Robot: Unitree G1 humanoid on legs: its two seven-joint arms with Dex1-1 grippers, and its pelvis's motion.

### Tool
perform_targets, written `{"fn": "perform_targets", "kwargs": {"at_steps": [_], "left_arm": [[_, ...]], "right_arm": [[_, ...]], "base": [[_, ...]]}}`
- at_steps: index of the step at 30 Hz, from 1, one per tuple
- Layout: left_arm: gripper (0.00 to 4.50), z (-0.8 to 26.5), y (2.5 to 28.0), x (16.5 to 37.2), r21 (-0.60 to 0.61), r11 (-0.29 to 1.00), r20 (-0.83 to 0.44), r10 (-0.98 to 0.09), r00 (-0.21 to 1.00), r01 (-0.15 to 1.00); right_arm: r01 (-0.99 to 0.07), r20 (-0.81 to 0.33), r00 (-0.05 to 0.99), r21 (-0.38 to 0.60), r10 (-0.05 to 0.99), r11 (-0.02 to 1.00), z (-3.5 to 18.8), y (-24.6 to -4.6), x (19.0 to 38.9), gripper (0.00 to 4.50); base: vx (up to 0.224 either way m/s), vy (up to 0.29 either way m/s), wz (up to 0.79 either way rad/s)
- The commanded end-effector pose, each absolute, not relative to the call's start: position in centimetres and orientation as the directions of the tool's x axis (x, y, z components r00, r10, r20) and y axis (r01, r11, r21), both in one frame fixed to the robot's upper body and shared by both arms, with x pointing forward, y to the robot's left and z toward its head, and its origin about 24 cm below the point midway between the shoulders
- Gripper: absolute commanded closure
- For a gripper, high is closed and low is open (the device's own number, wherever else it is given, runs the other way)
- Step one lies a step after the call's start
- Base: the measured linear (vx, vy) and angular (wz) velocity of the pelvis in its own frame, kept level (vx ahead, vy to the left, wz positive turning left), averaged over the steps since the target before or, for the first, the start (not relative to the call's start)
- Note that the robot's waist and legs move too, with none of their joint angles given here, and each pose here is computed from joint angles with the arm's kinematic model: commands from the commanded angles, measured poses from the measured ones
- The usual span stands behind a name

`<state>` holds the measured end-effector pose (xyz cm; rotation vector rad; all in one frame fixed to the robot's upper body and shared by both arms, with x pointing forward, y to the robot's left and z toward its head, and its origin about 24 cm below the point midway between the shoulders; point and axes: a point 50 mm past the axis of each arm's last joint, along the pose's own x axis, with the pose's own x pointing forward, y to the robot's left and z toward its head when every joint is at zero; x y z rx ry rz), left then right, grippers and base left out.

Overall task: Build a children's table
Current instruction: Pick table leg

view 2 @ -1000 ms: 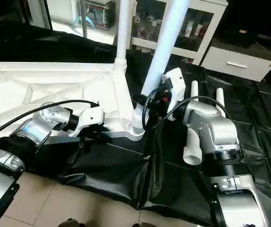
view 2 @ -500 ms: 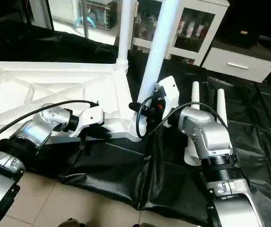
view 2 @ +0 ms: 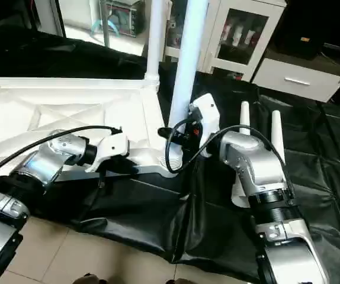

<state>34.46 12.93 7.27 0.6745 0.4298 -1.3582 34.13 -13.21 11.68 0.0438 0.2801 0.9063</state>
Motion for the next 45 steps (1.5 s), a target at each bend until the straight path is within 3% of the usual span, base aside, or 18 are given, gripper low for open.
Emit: {"fn": "perform_targets", "kwargs": {"at_steps": [1, 13, 28, 45], "left_arm": [[4.50, 6.0, 12.0, 33.5, 0.134, -0.004, -0.666, -0.741, 0.087, 0.991], [4.50, 5.9, 12.2, 33.4, 0.131, 0.004, -0.669, -0.738, 0.091, 0.991], [4.50, 6.0, 12.5, 33.5, 0.142, 0.025, -0.666, -0.738, 0.114, 0.990], [4.50, 6.2, 12.6, 33.9, 0.177, 0.055, -0.660, -0.734, 0.160, 0.983]], "right_arm": [[-0.756, -0.274, 0.575, 0.181, 0.771, 0.629, 10.7, -13.5, 34.1, 2.67], [-0.664, -0.236, 0.656, 0.272, 0.717, 0.697, 10.5, -15.0, 34.9, 2.68], [-0.574, -0.233, 0.712, 0.350, 0.662, 0.740, 7.2, -16.5, 32.9, 2.68], [-0.621, -0.231, 0.703, 0.261, 0.672, 0.739, 6.1, -15.4, 30.2, 2.69]], "base": [[0.000, 0.000, 0.00], [0.000, 0.000, 0.00], [0.000, 0.000, 0.00], [0.000, 0.000, 0.00]]}}
